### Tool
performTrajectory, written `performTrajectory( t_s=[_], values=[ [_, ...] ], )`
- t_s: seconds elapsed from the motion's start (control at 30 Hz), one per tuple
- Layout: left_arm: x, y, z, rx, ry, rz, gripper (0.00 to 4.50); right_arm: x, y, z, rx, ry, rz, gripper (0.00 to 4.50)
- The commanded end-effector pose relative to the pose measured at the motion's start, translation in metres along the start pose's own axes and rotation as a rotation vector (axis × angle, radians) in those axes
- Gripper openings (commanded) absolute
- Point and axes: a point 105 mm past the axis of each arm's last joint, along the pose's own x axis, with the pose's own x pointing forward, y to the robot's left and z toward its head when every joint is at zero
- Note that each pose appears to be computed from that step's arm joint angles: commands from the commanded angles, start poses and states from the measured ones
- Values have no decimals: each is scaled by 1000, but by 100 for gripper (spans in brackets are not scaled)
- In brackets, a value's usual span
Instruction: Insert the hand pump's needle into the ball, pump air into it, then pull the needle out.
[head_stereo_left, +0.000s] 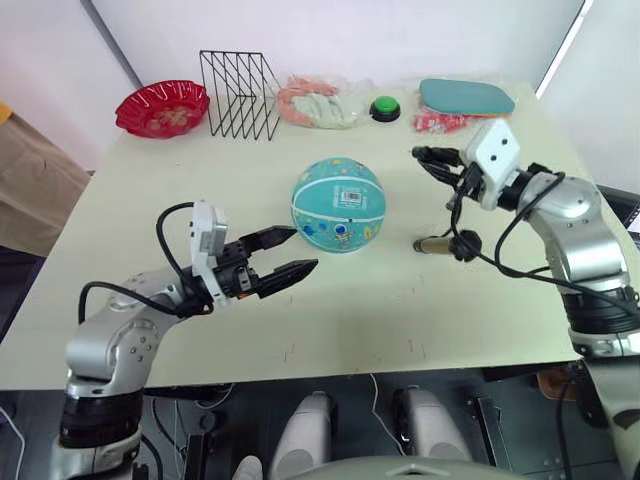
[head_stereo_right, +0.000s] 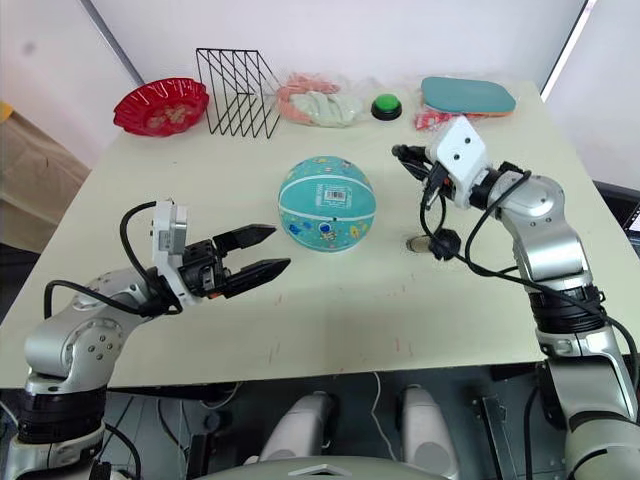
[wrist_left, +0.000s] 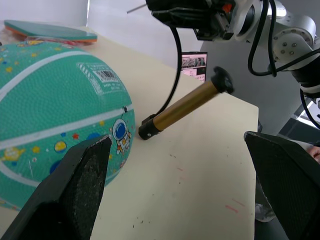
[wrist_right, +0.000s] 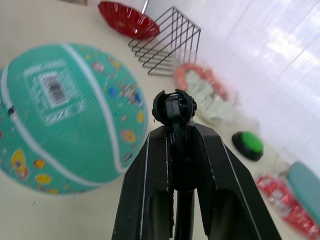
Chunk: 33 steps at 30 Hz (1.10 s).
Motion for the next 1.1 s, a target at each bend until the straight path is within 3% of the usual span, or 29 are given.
performTrajectory(
  t_s=[0.03, 0.33, 0.57, 0.7, 0.77, 0.8, 1.0, 1.1],
  values=[
    [1, -10, 8, 51, -19, -26, 450, -9, -3, 8, -19, -17, -22, 6],
    [2, -18, -1, 66, 16, -68, 450, -26, 8, -40, 50, 179, -55, 6],
    [-2, -29, -9, 77, 27, -92, 450, -37, -6, -75, 256, 313, -194, 6],
    [-13, -25, -16, 82, 38, -36, 450, -49, -22, -93, 417, 394, -267, 6],
    [-18, -25, -20, 74, 38, -13, 450, -55, -31, -94, 421, 405, -300, 110],
    [-21, -25, -24, 66, 43, 3, 450, -60, -36, -92, 427, 402, -322, 131],
    [-24, -24, -35, 49, 51, 43, 450, -88, -40, -87, 470, 410, -341, 445],
    [-33, -18, -40, 36, 53, 82, 450, -104, -32, -85, 534, 413, -348, 445]
  ],
)
